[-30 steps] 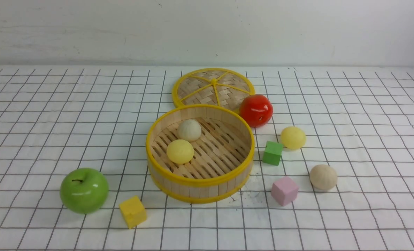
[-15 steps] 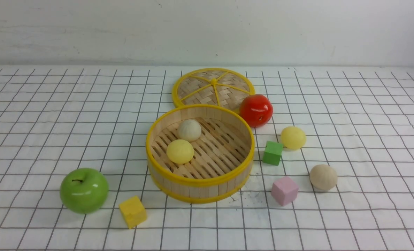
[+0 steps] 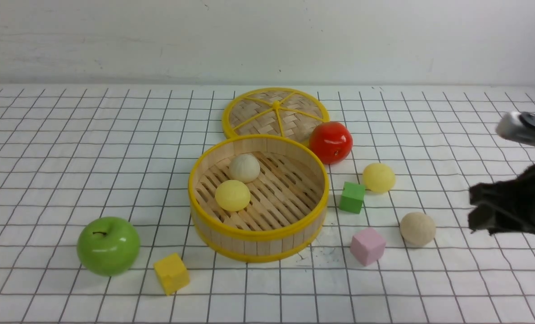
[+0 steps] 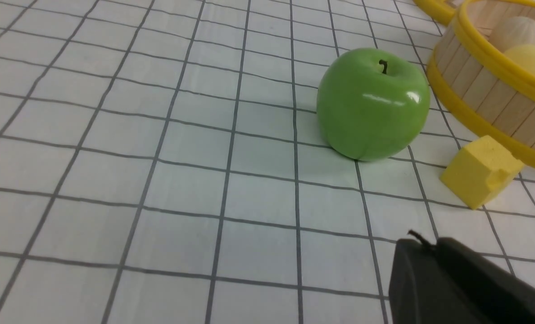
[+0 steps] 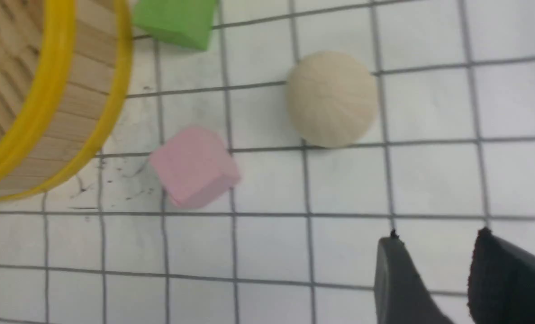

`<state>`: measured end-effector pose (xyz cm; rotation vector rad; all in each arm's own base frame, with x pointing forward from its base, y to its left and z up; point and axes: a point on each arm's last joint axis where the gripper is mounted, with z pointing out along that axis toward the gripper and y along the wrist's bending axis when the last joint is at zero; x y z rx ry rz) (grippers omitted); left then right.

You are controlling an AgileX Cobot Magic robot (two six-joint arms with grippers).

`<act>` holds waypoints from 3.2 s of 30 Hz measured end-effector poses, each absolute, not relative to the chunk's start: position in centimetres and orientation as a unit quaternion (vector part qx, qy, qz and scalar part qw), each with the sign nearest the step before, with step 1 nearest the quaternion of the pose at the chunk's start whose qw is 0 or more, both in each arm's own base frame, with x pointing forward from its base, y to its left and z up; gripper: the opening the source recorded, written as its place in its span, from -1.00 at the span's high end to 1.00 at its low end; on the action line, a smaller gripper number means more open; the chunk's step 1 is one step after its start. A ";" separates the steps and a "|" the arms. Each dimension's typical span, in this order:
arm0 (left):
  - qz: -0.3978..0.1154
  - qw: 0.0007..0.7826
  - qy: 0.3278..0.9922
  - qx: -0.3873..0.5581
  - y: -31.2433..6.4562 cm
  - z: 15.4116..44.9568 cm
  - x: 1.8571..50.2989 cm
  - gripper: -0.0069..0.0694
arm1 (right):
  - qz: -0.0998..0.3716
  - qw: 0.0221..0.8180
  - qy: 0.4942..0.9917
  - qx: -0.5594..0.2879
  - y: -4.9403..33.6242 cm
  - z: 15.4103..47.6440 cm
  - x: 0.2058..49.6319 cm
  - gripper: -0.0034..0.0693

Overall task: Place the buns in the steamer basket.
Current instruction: Use the right arm to grab a steamed stuffed bun, then use the right arm to put the steamed stuffed bun into the steamer

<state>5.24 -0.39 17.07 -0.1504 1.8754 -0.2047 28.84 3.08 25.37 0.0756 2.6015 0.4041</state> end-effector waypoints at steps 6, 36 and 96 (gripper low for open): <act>-0.088 0.585 0.804 -0.064 -0.4 17.1 5.2 0.69 | 0.122 0.245 0.961 -0.030 7.4 26.2 32.9 0.20; -0.088 0.585 0.804 -0.064 -0.4 17.1 5.2 0.62 | 0.042 0.183 0.982 -0.023 8.8 19.1 37.4 0.20; -0.088 0.585 0.804 -0.064 -0.4 17.1 5.2 0.48 | 0.200 0.258 0.925 -0.196 22.8 22.1 39.0 0.15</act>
